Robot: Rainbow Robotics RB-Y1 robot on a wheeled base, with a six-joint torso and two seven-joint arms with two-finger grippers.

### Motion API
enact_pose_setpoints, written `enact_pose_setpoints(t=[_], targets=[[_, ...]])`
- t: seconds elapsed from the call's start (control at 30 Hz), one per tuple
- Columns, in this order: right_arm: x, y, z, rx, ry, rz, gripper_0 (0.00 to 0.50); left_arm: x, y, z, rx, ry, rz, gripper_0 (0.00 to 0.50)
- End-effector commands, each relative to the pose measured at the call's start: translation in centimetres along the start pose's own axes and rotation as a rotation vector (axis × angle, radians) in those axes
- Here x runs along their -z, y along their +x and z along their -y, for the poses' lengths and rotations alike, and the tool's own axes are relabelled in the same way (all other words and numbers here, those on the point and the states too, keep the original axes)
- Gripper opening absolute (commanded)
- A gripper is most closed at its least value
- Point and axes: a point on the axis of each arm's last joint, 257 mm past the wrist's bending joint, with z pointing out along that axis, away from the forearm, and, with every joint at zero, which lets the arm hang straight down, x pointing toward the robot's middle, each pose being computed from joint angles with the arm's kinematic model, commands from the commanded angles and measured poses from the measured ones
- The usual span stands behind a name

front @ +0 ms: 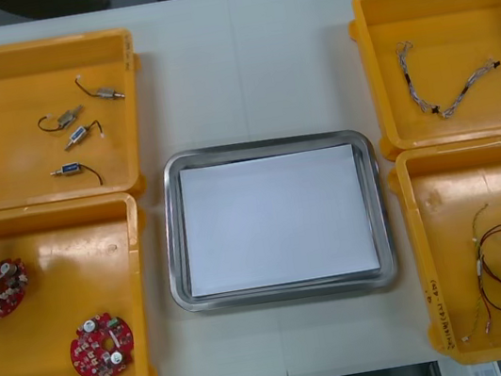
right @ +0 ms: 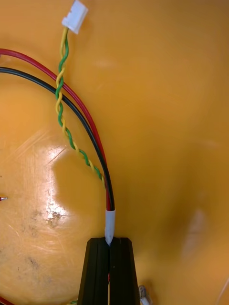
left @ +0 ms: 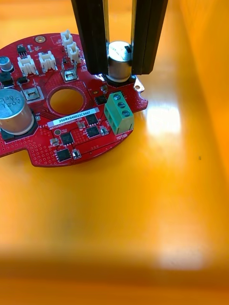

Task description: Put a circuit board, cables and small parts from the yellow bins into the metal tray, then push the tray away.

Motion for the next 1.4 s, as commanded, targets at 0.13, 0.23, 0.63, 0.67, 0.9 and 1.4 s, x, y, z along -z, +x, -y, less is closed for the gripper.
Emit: enact_pose_setpoints(t=[0.13,0.23,0.63,0.67,0.9,1.4], targets=[[3.9,-1.1,-0.6,-0.043,0.014,0.012,0.0,5.0,-1.9,-0.2,-0.112,-0.026,0.037,0.0],[5.6,-1.8,-0.9,-0.021,0.031,0.029,0.0,6.4,-2.2,0.3,-0.131,-0.027,0.046,0.0],[12.4,-3.2,-2.9,0.142,0.069,0.105,0.0,11.2,-2.1,2.6,-0.24,-0.086,0.066,0.0],[12.9,-3.1,-2.9,0.164,0.081,0.101,0.0,11.5,-2.0,2.9,-0.254,-0.095,0.066,0.0],[16.2,-2.4,-5.4,0.324,0.025,0.08,0.0,12.7,-1.9,6.1,-0.289,-0.116,0.08,0.0],[20.8,-1.6,-7.7,1.011,0.003,0.054,0.0,11.8,-3.7,18.0,-0.336,-0.052,0.121,0.0]])
